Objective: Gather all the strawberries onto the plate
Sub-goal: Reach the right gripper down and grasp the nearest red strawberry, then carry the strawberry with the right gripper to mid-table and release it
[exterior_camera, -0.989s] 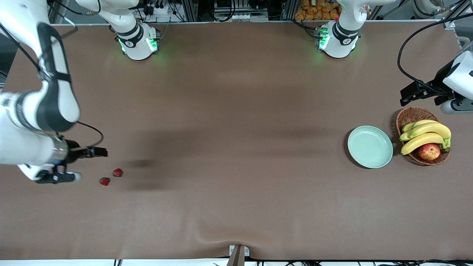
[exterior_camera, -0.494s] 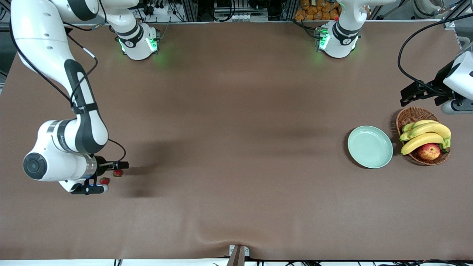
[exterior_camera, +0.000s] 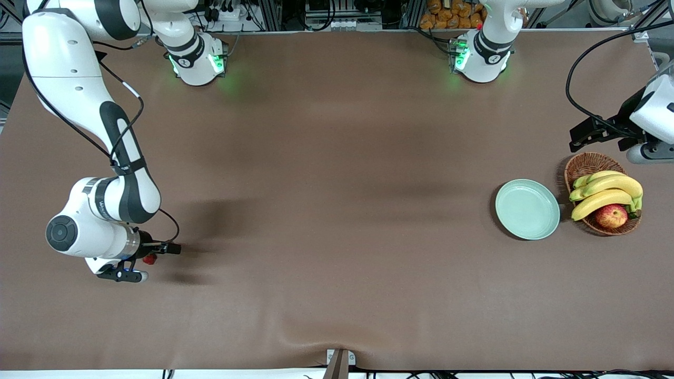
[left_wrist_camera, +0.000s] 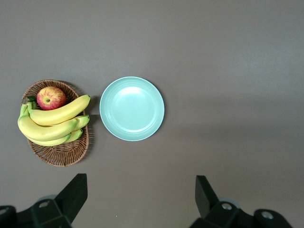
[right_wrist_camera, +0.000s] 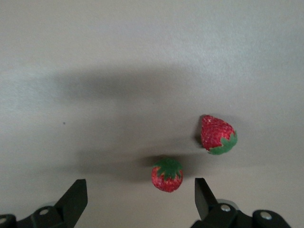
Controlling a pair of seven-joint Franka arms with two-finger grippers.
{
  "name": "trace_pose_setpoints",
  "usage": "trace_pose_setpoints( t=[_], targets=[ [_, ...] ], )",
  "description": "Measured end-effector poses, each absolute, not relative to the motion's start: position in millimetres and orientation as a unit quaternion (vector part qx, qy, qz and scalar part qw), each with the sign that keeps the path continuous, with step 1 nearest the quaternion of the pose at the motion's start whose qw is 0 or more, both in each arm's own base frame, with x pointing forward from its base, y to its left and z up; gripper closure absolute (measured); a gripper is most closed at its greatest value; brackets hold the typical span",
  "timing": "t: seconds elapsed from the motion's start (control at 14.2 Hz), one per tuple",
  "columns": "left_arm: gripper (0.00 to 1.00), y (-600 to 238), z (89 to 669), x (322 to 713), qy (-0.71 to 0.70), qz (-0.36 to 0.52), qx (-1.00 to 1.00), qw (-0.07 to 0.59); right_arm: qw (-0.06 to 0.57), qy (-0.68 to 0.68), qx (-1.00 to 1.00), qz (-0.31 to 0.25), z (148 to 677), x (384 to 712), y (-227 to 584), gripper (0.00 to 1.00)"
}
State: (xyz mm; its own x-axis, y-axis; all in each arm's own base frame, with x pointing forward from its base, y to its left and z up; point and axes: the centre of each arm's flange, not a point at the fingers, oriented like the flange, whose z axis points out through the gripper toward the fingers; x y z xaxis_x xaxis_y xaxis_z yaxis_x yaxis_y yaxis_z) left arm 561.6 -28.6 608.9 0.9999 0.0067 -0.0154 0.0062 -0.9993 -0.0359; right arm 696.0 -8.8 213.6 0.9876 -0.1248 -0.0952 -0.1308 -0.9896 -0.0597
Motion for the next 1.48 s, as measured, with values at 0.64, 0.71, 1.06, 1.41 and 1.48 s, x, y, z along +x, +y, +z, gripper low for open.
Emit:
trace_pose_setpoints(
  t=[0.64, 0.71, 1.06, 1.41, 1.48],
  targets=[
    [0.00, -30, 602, 565, -0.002, 0.014, -1.000, 0.018, 0.027, 0.101, -0.992, 0.065, 194, 682, -13, 0.00],
    [0.00, -30, 602, 565, -0.002, 0.014, -1.000, 0.018, 0.026, 0.102, -0.992, 0.062, 193, 682, -14, 0.00],
    [0.00, -30, 601, 565, -0.002, 0.014, -1.000, 0.018, 0.025, 0.104, -0.993, 0.058, 187, 682, -16, 0.00],
    [0.00, -30, 601, 566, -0.002, 0.015, -1.000, 0.018, 0.024, 0.104, -0.993, 0.056, 185, 682, -17, 0.22],
    [0.00, -30, 601, 566, -0.002, 0.015, -1.000, 0.018, 0.023, 0.104, -0.993, 0.055, 185, 682, -17, 0.34]
  ],
)
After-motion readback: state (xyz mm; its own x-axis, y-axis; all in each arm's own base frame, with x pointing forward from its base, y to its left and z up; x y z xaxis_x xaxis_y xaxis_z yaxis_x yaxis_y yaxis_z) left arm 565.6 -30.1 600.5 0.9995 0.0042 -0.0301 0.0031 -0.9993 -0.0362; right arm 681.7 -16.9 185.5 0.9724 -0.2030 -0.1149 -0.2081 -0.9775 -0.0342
